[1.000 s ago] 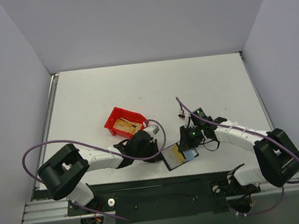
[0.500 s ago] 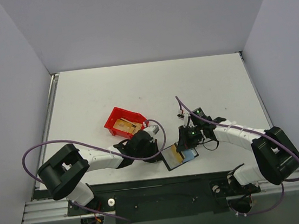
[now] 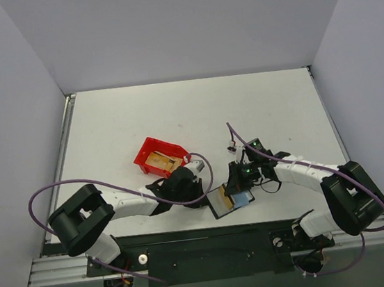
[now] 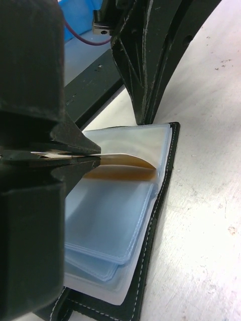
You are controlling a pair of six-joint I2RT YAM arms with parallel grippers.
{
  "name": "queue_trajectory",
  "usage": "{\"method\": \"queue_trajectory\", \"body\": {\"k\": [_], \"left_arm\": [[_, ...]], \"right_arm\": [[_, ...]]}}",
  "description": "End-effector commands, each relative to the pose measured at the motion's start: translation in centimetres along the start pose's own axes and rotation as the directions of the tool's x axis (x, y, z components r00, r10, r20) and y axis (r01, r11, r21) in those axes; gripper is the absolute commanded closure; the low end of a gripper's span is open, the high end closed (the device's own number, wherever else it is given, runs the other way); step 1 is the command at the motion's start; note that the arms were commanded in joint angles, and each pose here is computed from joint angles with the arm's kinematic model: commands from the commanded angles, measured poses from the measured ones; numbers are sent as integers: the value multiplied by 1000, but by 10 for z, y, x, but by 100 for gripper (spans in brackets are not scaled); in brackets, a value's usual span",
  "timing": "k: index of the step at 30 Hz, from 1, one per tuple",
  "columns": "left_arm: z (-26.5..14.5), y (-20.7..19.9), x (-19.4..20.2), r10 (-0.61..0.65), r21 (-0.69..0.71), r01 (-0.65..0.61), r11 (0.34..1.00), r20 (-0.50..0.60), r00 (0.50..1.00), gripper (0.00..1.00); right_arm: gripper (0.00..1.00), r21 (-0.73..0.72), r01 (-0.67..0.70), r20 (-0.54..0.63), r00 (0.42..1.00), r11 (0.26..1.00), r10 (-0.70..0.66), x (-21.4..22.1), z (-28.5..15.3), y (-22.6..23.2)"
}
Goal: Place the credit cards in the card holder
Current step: Insert the credit card into the card holder.
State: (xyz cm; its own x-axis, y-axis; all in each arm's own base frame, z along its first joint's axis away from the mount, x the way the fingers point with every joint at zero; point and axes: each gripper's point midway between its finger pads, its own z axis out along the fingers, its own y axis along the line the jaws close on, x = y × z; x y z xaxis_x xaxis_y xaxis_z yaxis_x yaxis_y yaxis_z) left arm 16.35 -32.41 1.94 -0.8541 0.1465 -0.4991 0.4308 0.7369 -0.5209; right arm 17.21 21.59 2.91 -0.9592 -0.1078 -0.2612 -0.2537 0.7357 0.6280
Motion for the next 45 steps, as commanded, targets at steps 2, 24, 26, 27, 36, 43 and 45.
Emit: {"method": "queue_trajectory", "body": {"k": [2, 24, 26, 27, 36, 43, 45], "left_arm": [[3, 2, -1, 16, -25, -16, 1000, -9, 1000, 100], [-14, 25, -18, -2, -85, 5, 996, 27, 1000, 100], [-12, 23, -18, -5, -77, 7, 997, 25, 1000, 100], [-12, 24, -16, -5, -79, 6, 997, 21, 1000, 100], [-10, 24, -15, -7, -73, 9, 997, 21, 1000, 100], [-10, 25, -14, -7, -71, 9, 997, 19, 1000, 100], [-9, 24, -13, -7, -69, 8, 998, 16, 1000, 100]], "right_arm": [[100, -60, -51, -82, 996, 997, 46, 26, 9, 6], [100, 67, -115, 72, 991, 991, 110, 27, 23, -14], [100, 77, -109, 90, 991, 991, 102, 25, 24, -17], [100, 83, -109, 94, 990, 991, 102, 25, 24, -19], [100, 126, -107, 140, 986, 986, 90, 19, 27, -30], [100, 167, -88, 135, 989, 982, 65, 20, 23, -36], [100, 179, -83, 137, 989, 980, 58, 20, 21, -38]]}}
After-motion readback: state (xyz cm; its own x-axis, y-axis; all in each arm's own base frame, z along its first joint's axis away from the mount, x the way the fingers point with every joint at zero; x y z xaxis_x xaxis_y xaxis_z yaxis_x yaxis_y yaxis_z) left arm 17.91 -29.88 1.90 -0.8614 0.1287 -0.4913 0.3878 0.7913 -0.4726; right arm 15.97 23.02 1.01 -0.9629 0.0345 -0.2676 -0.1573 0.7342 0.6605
